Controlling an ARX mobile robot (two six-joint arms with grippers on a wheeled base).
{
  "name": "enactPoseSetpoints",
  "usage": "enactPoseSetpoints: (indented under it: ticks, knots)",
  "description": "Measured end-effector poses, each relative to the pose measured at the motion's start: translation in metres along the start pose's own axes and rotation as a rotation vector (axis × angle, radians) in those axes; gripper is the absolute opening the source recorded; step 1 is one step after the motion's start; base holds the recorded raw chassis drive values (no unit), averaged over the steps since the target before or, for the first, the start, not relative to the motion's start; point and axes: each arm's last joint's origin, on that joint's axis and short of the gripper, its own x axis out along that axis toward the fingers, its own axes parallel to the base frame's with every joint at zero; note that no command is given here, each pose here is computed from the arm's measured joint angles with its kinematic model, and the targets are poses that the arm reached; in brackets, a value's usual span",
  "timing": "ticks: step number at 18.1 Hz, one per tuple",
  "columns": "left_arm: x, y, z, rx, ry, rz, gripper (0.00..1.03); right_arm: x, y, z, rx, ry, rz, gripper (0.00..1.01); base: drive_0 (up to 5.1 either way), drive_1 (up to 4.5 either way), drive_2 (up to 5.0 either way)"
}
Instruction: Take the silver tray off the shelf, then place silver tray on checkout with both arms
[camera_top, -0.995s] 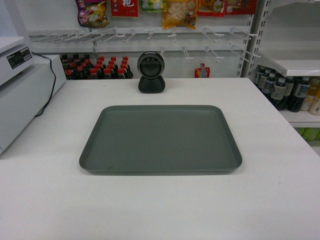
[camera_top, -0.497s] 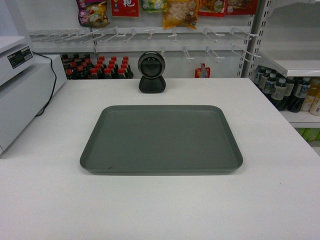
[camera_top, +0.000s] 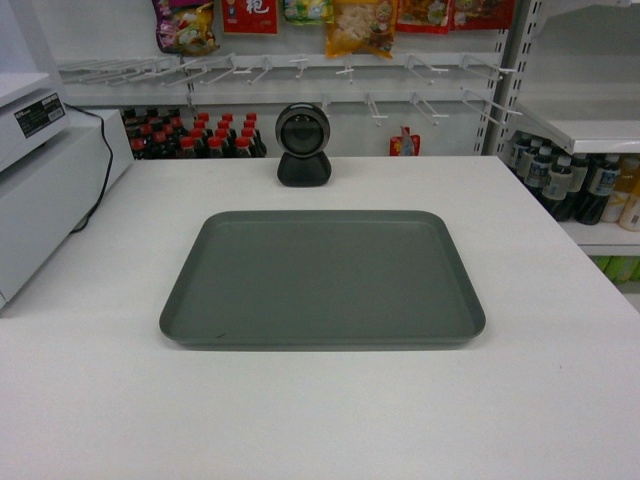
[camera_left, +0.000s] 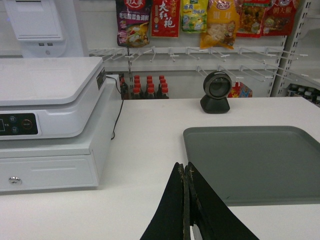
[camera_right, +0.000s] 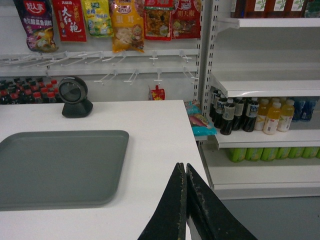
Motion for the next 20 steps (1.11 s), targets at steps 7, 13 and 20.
enactPoseSetpoints:
  ticks: [7, 13, 20]
  knots:
    - [-0.006, 0.000, 0.000, 0.000, -0.002, 0.000, 0.01, -0.007, 0.000, 0.001, 0.000, -0.005, 0.000, 0.03, 0.0, 0.00, 0.0]
    - [-0.022, 0.000, -0.004, 0.000, 0.015, -0.001, 0.05, -0.026, 0.000, -0.002, -0.001, 0.001, 0.003, 0.07, 0.0, 0.00, 0.0]
    - [-0.022, 0.000, -0.004, 0.000, 0.014, -0.004, 0.32, -0.026, 0.000, -0.003, 0.000, 0.006, 0.003, 0.34, 0.0, 0.00, 0.0]
